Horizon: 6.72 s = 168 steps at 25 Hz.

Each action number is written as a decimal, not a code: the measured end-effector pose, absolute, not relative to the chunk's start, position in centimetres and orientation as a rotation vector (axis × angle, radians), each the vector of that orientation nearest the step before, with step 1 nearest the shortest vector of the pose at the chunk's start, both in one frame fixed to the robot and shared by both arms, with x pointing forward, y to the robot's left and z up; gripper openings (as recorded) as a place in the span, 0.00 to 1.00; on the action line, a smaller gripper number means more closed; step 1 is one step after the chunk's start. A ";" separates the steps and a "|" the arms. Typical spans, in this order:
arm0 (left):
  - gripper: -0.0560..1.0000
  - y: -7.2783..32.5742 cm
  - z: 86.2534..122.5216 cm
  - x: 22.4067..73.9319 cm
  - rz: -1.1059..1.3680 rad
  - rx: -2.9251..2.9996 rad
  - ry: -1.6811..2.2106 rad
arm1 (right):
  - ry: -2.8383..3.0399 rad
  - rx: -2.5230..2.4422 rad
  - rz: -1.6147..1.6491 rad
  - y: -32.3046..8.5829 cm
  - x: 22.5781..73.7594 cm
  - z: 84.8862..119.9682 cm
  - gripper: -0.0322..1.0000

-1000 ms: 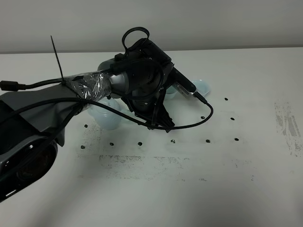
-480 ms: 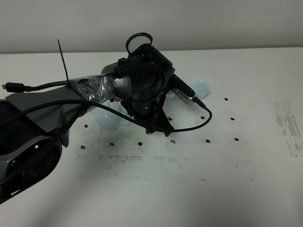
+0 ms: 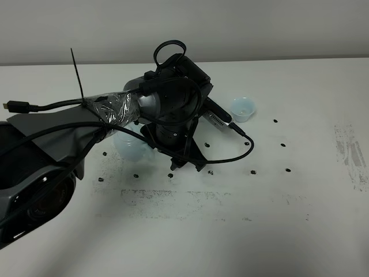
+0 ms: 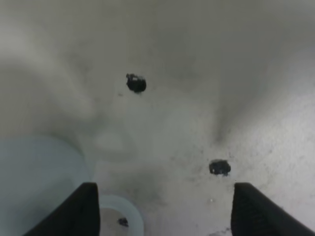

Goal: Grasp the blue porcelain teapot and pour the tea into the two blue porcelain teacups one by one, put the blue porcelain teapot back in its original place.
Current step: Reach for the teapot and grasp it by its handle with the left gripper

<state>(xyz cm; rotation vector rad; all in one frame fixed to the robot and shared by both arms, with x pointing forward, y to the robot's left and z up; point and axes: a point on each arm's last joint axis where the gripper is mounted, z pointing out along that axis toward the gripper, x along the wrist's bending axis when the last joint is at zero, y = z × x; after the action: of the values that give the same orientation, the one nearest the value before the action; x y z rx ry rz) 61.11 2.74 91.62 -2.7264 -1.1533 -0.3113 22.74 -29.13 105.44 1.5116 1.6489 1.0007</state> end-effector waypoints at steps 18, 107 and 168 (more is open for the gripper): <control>0.53 1.9 91.6 59.9 -0.222 -2.731 -1.109 | 1.649 1.512 1.001 -29.1 22.7 105.4 0.58; 0.53 5.1 91.4 55.7 -0.290 -2.688 -1.070 | 1.649 1.512 1.001 -29.1 22.7 105.4 0.58; 0.52 7.4 91.9 55.8 -0.490 -2.450 -1.055 | 1.649 1.512 1.001 -29.1 22.7 105.4 0.58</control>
<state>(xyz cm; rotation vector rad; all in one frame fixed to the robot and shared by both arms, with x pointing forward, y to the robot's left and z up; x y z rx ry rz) 55.76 7.43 91.89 -2.4498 -1.0547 -0.4896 22.74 -29.13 105.44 1.5116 1.6489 1.0007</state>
